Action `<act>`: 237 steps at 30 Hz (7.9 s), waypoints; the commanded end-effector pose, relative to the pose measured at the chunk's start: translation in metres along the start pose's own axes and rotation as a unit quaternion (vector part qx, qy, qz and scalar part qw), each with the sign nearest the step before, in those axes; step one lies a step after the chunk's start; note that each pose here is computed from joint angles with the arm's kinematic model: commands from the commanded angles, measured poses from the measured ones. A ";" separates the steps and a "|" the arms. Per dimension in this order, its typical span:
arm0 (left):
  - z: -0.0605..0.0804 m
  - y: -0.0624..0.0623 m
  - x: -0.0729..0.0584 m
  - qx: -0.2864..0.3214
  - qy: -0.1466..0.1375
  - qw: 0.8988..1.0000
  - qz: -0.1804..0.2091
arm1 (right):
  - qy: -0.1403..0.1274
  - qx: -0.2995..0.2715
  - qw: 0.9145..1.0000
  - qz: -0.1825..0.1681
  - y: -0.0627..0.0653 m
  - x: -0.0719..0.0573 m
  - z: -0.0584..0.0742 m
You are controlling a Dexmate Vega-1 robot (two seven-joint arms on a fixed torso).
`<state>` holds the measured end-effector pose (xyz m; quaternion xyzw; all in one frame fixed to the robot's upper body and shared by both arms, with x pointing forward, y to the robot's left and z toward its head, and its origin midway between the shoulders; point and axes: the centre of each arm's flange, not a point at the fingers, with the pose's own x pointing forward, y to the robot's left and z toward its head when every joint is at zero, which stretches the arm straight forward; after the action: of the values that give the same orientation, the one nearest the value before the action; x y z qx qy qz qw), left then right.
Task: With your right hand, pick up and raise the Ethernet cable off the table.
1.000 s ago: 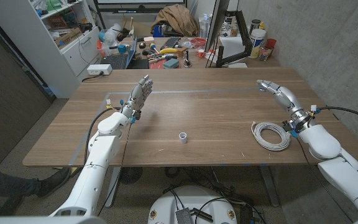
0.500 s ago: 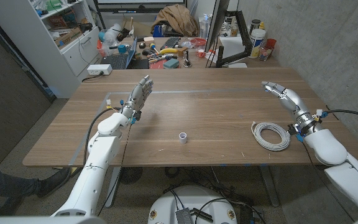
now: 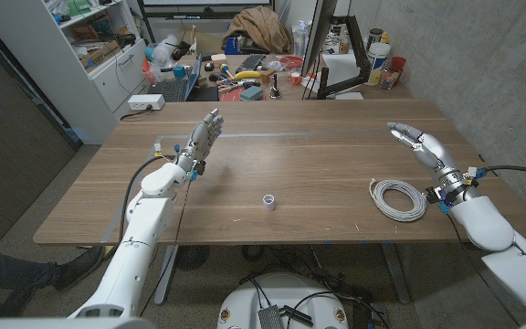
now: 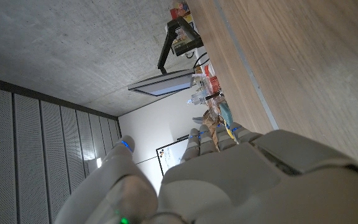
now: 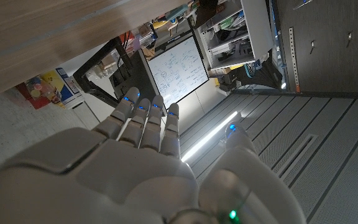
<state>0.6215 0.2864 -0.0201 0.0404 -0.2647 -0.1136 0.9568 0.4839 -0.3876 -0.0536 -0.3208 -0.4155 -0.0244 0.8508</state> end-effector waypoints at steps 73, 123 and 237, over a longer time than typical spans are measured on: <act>0.013 0.001 0.004 -0.014 -0.021 1.000 0.003 | -0.018 -0.224 0.975 -0.001 0.008 -0.070 0.029; 0.021 -0.006 0.008 -0.009 -0.030 0.999 -0.005 | -0.033 -0.331 0.943 0.029 0.032 -0.101 0.040; 0.026 0.006 0.018 -0.002 -0.029 1.000 0.000 | 0.118 -0.403 0.904 0.074 0.078 -0.119 -0.002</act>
<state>0.6248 0.2864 0.0091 0.0342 -0.2895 -0.1171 0.9494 0.4288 -0.3531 -0.1768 -0.6615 -0.2520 -0.1604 0.6879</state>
